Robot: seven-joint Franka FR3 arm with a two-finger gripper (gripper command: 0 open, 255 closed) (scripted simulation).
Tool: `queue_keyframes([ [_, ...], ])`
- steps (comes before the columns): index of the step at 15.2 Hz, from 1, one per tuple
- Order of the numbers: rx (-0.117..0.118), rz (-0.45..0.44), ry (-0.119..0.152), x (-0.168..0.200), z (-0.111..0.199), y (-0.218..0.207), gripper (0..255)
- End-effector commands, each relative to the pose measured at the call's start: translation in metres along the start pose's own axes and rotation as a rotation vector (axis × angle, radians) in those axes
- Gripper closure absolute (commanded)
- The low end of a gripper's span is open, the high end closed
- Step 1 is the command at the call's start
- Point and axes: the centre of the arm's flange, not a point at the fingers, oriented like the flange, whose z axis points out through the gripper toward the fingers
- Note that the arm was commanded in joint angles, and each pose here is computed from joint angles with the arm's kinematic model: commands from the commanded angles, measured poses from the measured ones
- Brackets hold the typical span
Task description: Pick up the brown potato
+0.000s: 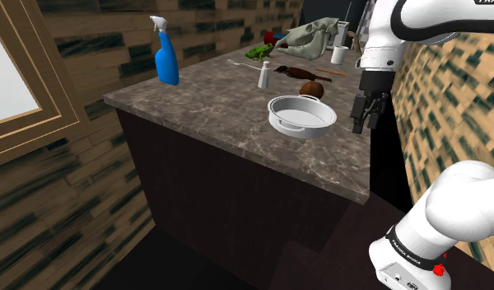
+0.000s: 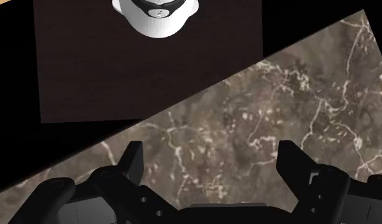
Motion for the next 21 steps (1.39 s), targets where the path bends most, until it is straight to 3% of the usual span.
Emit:
queue_keyframes([
  [1, 0.0, 0.0, 0.0, 0.0, 0.0, 0.0, 0],
  [21, -0.387, -0.21, -0.233, 0.244, -0.088, 0.048, 0],
])
